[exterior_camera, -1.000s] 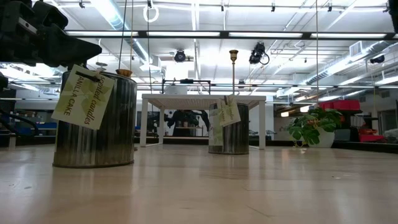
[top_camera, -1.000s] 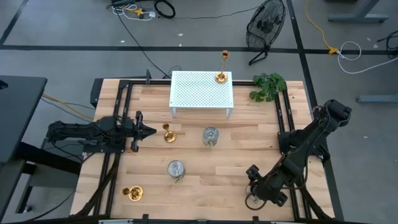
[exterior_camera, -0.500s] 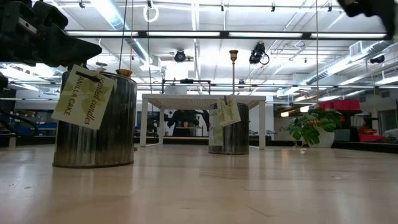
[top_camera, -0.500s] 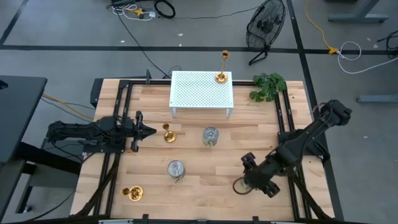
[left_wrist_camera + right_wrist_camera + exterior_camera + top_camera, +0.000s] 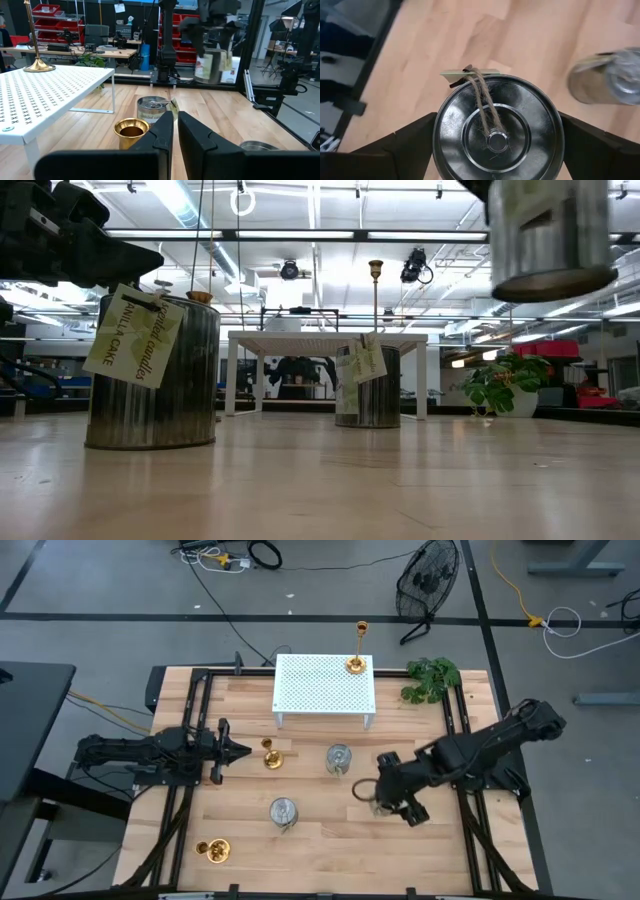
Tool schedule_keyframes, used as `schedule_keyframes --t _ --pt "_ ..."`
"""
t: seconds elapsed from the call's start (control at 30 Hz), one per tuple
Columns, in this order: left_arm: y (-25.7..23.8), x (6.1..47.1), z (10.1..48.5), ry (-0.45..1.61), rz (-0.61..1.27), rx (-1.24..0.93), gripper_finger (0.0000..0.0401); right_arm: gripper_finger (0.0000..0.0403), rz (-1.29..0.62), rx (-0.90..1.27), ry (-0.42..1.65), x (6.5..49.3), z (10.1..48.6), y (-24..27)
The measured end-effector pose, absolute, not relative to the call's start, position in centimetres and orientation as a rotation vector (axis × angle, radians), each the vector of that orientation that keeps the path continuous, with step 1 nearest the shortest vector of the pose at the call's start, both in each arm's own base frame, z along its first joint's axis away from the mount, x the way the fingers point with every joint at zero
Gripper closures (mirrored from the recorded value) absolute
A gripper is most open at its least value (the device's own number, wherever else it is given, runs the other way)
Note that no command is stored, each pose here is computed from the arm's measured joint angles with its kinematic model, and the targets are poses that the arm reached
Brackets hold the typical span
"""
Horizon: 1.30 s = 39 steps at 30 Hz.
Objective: Pick & Place candle stick holders
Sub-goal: Put the right scented candle can on the shelf
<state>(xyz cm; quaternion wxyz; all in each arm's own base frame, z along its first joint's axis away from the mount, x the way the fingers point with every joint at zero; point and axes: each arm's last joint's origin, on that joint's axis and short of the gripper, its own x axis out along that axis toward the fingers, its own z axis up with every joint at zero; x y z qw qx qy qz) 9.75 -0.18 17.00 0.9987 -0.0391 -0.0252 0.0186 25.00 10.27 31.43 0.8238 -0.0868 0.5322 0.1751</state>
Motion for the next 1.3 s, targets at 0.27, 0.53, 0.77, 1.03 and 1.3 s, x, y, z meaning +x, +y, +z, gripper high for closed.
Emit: schedule_keyframes --t 0.27,0.53,0.77,1.03,1.3 --pt "-0.2 9.7 17.0 -0.050 0.037 -0.078 0.0369 0.0039 0.265 -0.133 1.189 26.9 31.5 7.2" --pt "-0.2 9.7 17.0 -0.050 0.037 -0.078 0.0369 0.0039 0.185 -0.080 1.204 29.2 31.8 4.9" --pt "-0.2 9.7 17.0 -0.050 0.037 -0.078 0.0369 0.0039 0.120 -0.026 1.216 30.5 32.0 3.3" --pt "-0.2 9.7 17.0 -0.050 0.037 -0.078 0.0369 0.0039 0.031 0.062 1.219 30.9 31.9 1.5" --pt "-0.2 9.7 17.0 -0.050 0.037 -0.078 0.0369 0.0039 -0.044 0.130 1.207 31.0 32.0 0.6"
